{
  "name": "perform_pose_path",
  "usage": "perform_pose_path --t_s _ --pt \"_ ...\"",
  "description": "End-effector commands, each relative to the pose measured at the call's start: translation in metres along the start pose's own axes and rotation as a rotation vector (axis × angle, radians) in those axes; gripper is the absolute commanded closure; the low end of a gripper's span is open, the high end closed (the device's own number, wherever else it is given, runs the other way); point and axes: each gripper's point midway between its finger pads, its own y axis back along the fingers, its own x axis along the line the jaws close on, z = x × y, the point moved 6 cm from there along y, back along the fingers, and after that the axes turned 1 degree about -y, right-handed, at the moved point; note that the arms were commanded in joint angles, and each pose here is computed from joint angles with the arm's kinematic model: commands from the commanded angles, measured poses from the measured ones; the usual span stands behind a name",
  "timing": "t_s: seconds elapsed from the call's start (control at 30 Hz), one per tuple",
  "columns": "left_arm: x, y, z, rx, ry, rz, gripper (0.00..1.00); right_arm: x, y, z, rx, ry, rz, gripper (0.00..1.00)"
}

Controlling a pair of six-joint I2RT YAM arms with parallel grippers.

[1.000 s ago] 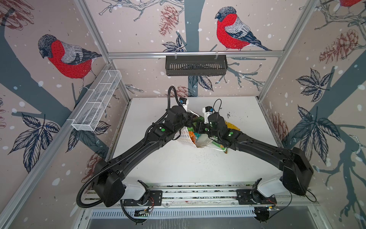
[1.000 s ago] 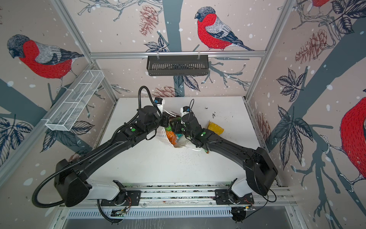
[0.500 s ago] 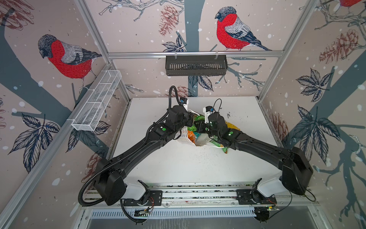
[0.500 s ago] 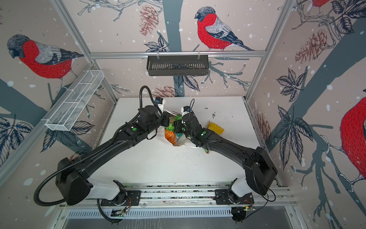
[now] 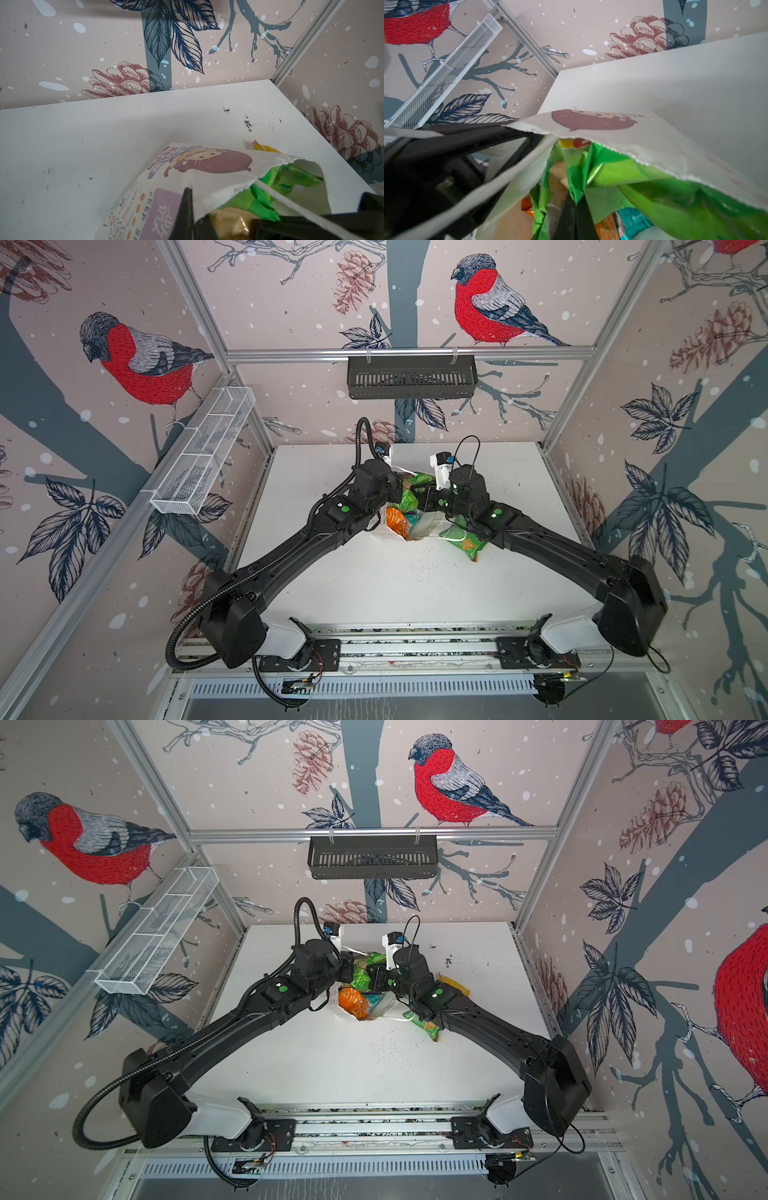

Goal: Take the snacks out of the paper bag
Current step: Pick up the snack from the paper bag.

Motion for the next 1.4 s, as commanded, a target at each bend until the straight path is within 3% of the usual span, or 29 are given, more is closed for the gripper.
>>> perform_pose_path --t_s 0.0,0.43,1.37 --pt "0.002 0.002 0.006 -0.028 0.013 0.027 1.00 0.011 0.008 0.016 -0.045 0.040 0.073 1.00" --pt "0.008 0.004 0.006 -0.035 0.007 0.067 1.00 0.012 0.051 0.049 -0.161 0.060 0.174 1.00" --pt "0.010 0.008 0.007 -0.042 -0.002 0.082 1.00 0.009 0.112 0.092 -0.367 0.088 0.095 1.00"
